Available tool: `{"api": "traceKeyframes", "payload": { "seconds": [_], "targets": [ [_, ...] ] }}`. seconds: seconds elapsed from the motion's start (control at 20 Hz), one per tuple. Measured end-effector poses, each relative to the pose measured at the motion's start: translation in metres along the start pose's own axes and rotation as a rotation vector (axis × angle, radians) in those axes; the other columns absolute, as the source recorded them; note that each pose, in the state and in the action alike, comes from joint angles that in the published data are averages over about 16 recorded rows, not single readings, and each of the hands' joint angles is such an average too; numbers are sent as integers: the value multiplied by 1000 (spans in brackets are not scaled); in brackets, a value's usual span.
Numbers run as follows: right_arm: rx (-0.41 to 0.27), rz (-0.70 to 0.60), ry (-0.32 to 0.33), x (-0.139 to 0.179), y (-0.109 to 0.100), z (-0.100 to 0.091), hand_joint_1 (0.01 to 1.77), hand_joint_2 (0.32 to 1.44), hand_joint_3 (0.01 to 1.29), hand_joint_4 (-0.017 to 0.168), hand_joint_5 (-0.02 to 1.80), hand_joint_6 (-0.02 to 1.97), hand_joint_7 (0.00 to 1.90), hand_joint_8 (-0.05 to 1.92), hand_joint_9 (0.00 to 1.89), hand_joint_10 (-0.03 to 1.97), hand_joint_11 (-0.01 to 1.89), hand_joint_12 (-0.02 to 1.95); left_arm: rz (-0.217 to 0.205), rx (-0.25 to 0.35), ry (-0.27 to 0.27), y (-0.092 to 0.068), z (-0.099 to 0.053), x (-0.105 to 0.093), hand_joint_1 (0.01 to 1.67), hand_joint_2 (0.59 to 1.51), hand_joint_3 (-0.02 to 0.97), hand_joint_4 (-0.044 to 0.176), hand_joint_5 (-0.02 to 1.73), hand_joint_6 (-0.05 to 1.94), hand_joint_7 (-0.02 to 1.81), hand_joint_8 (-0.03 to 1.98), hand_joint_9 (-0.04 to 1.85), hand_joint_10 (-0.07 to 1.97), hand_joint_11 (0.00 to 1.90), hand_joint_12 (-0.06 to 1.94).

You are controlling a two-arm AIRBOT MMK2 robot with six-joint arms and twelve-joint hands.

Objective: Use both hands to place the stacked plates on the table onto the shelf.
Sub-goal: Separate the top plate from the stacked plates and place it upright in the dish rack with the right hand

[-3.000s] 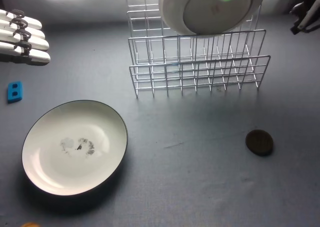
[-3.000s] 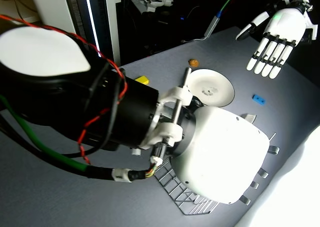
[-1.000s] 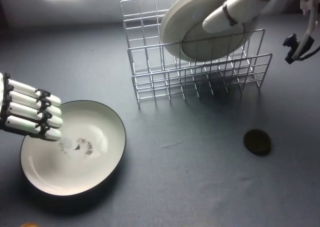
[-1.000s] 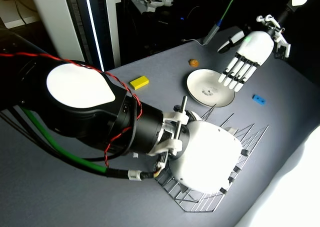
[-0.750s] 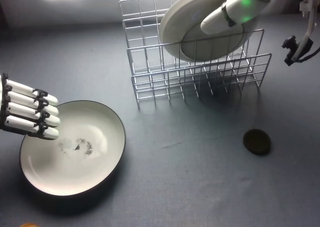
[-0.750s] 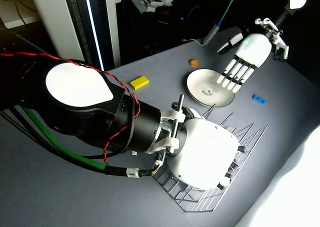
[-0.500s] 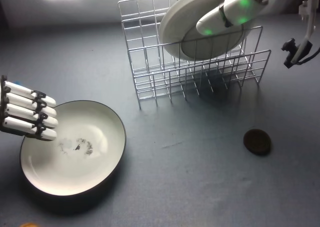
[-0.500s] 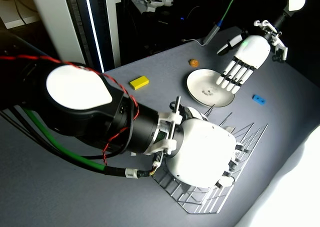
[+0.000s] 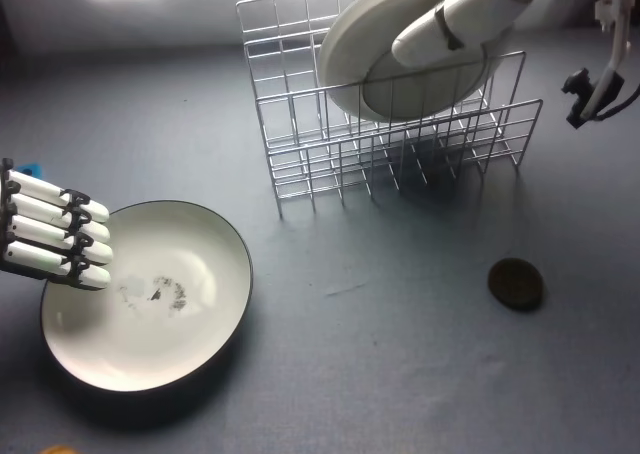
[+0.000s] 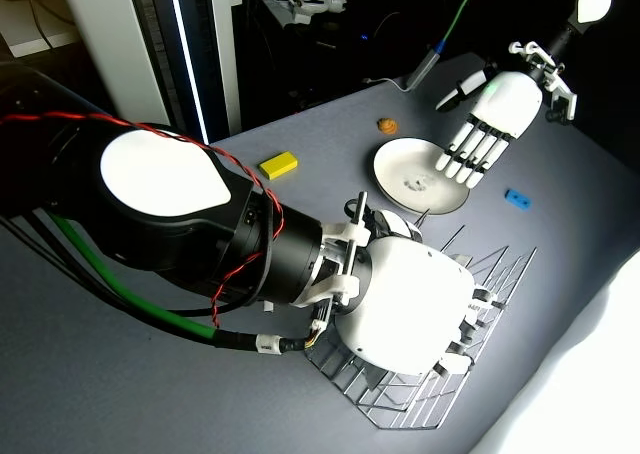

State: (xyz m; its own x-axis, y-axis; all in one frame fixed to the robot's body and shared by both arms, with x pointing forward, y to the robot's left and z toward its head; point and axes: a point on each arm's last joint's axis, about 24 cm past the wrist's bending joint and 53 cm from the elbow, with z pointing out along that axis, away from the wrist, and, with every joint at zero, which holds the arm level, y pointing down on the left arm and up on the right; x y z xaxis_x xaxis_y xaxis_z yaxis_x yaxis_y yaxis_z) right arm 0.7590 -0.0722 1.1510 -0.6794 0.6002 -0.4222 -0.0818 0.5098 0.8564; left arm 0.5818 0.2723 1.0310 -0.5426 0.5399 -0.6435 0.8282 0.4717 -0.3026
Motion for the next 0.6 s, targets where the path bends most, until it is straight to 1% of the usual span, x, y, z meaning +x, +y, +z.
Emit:
{"api": "traceKeyframes", "payload": {
  "seconds": [0.3,0.4,0.5,0.6],
  "targets": [
    [-20,-18,-3,-5,10,-2,1046,1033,13,-4,300,684,222,1184,147,1442,56,1747,-3,-5,6,2,1,3,23,1146,15,-1,21,20,18,-4,20,16,17,-8],
    [-32,-25,-6,-7,16,-4,1061,1025,13,-4,263,805,159,1359,81,1591,34,1779,-4,-6,7,2,1,3,23,1146,15,0,21,20,18,-4,20,16,17,-9],
    [-47,-38,-7,-9,24,-6,1065,1018,13,-3,217,921,110,1464,45,1650,15,1797,-4,-9,8,3,1,3,23,1146,15,0,21,20,18,-4,20,16,17,-11],
    [-68,-62,-9,-11,34,-10,1065,1015,13,-2,171,1016,91,1472,32,1651,10,1796,-6,-12,9,4,0,4,23,1146,16,-1,21,20,19,-4,19,14,17,-11]
  ]
}}
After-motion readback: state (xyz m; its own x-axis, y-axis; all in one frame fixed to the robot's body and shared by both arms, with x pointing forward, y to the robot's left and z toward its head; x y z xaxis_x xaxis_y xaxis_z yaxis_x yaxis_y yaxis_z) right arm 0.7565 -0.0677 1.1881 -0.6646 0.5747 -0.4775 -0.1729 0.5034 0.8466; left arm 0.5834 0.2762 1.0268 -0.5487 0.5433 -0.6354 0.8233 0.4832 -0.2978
